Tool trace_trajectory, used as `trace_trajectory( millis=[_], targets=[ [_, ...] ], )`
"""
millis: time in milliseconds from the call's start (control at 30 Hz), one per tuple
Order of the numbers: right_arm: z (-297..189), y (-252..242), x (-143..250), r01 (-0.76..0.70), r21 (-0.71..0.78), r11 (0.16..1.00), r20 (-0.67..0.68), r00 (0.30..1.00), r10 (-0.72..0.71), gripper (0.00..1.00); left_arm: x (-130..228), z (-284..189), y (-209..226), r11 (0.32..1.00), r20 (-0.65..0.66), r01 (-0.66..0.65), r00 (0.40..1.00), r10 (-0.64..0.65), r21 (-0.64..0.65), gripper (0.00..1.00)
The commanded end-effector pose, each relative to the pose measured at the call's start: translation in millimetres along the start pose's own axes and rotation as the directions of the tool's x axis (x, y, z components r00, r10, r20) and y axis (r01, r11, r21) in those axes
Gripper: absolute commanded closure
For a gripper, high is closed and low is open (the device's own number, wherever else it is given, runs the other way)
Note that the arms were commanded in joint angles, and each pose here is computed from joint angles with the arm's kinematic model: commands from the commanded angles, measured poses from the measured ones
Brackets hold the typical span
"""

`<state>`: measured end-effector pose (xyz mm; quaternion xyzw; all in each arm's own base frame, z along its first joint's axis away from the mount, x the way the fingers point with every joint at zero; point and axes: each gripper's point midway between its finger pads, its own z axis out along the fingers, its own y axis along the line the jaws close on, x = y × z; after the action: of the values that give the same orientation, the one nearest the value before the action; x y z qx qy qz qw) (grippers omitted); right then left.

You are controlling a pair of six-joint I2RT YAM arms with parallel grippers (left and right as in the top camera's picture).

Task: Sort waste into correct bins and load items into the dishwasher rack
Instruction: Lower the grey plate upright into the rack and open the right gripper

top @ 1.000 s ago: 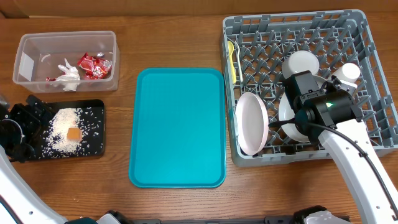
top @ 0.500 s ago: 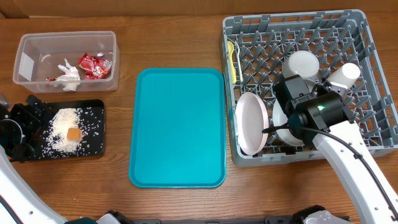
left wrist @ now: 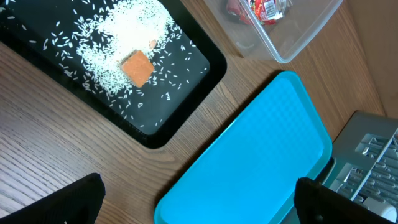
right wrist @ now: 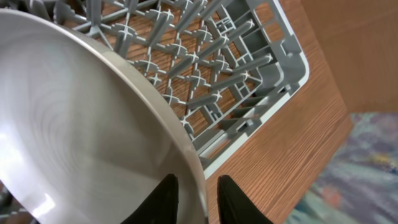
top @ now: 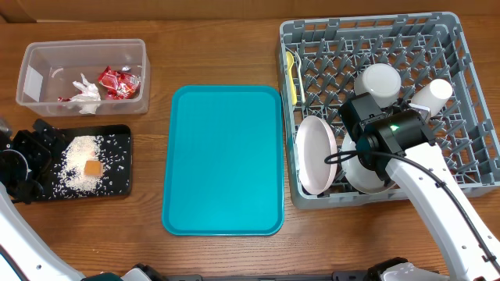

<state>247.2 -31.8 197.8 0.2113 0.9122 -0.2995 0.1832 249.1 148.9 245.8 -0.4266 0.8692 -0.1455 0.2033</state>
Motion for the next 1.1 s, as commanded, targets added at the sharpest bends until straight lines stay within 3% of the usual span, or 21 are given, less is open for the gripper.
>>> trace_trajectory(
  millis=[0,33,200,400,467,567,600,667,833,1067],
  targets=[
    [-4.4,1.7,-3.4,-0.008,-0.017,1.000,0.008,1.000,0.008,0.21,2.5,1.8,-3.4,1.000,-0.009,-0.029,1.000,0.029,0.012,0.00],
    [-6.7,2.2,-5.7,-0.016,-0.026,1.000,0.011,1.000,0.016,0.00,2.5,1.8,-3.4,1.000,-0.009,-0.029,1.000,0.029,0.012,0.00],
    [-28.1,4.7,-22.0,-0.072,-0.113,0.991,0.018,0.997,0.074,0.00,2.5,1.8,-3.4,1.000,-0.009,-0.029,1.000,0.029,0.012,0.00],
    [-69.9,-9.7,-61.3,-0.234,-0.288,0.929,0.005,0.969,0.246,0.00,2.5,1.8,-3.4,0.999,-0.009,-0.029,1.000,0.029,0.012,0.00],
    [-78.4,-18.5,-74.2,-0.246,-0.344,0.906,-0.003,0.965,0.261,0.20,2.5,1.8,-3.4,0.999,-0.009,-0.029,1.000,0.029,0.012,0.00],
    [-74.5,-35.8,-84.3,-0.276,-0.371,0.887,-0.033,0.958,0.284,0.70,2.5,1.8,-3.4,1.000,-0.009,-0.029,1.000,0.029,0.012,0.00],
    [-68.8,-43.0,-84.0,-0.297,-0.356,0.886,-0.050,0.953,0.299,0.82,2.5,1.8,-3.4,1.000,-0.009,-0.029,1.000,0.029,0.012,0.00],
    [-54.6,-56.3,-79.5,-0.339,-0.306,0.890,-0.098,0.941,0.325,0.96,2.5,1.8,-3.4,1.000,-0.009,-0.029,1.000,0.029,0.012,0.00],
    [-25.5,-59.8,-56.1,-0.398,-0.256,0.881,-0.267,0.905,0.331,0.96,2.5,1.8,-3.4,1.000,-0.009,-0.029,1.000,0.029,0.012,0.00],
    [-7.3,-19.7,-20.5,-0.349,-0.305,0.886,-0.439,0.877,0.194,0.96,2.5,1.8,-3.4,0.999,-0.009,-0.029,1.000,0.029,0.012,0.00]
  ],
)
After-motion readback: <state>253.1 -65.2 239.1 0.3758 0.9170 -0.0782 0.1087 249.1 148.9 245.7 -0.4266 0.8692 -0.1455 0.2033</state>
